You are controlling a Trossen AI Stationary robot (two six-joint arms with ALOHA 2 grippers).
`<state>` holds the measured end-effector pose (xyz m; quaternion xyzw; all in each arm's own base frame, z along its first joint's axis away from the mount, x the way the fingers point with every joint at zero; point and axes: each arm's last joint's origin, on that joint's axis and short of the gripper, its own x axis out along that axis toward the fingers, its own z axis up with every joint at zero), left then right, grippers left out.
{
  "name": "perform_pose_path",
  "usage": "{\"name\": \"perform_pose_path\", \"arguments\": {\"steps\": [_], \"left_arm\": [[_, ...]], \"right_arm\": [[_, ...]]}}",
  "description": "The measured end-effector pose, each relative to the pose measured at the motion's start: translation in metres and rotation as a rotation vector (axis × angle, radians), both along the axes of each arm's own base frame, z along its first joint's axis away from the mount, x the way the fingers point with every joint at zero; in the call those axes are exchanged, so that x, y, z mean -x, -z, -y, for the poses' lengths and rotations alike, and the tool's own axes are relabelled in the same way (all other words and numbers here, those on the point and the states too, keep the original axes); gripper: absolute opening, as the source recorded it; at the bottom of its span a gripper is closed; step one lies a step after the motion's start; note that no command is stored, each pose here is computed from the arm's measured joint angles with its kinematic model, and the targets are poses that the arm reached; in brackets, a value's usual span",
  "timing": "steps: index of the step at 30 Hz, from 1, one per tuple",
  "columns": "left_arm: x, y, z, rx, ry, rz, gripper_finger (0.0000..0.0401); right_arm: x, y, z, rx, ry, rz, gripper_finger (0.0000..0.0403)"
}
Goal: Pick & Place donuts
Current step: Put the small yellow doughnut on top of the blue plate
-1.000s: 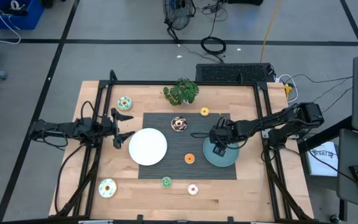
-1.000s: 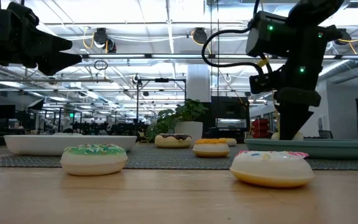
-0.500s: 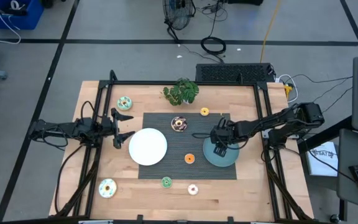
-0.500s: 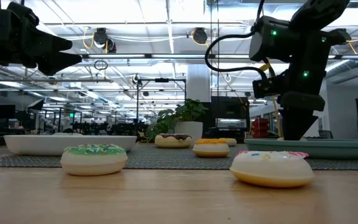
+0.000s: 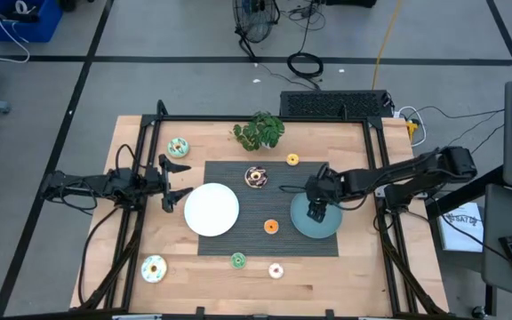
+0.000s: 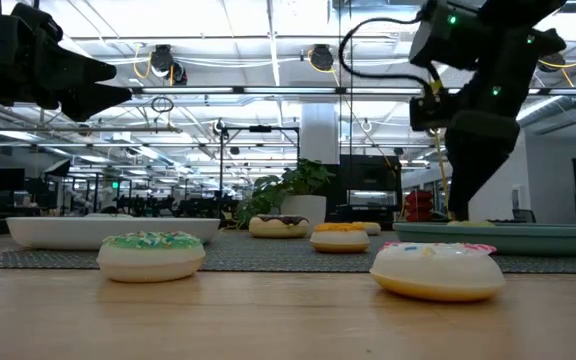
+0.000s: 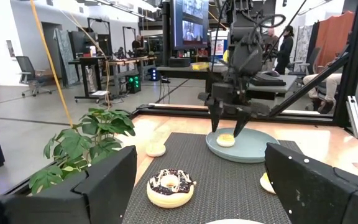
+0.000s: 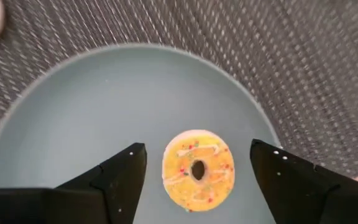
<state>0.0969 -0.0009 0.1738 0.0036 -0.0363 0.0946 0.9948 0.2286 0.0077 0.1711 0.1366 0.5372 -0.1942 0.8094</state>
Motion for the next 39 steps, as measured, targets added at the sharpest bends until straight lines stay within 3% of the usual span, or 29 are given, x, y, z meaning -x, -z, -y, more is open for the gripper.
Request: {"name": "perform_pose_path", "arguments": {"steps": [12, 18, 22, 28, 33, 39], "left_arm": [[0.0, 0.0, 0.0, 0.0, 0.0, 0.0, 0.0349], [0.0, 0.0, 0.0, 0.0, 0.0, 0.0, 0.0349], [0.0, 0.0, 0.0, 0.0, 0.0, -0.001, 0.0349], [0.0, 0.0, 0.0, 0.0, 0.0, 0.0, 0.0349], [0.0, 0.0, 0.0, 0.0, -0.006, -0.001, 0.0349], [0.0, 0.0, 0.0, 0.0, -0.005, -0.001, 0.0349]], "right_arm": [[0.0, -0.034, 0.031, 0.211, 0.029, 0.22, 0.0261], [-0.02, -0.03, 0.049, 0.231, -0.041, 0.317, 0.0265], [-0.028, -0.017, 0.069, 0.272, -0.014, 0.289, 0.026], [-0.034, 0.0, 0.098, 0.262, 0.059, 0.18, 0.0267], [-0.044, 0.006, 0.115, 0.138, 0.07, 0.19, 0.0289], [-0.044, 0.021, 0.124, 0.104, 0.084, 0.126, 0.0301]]}}
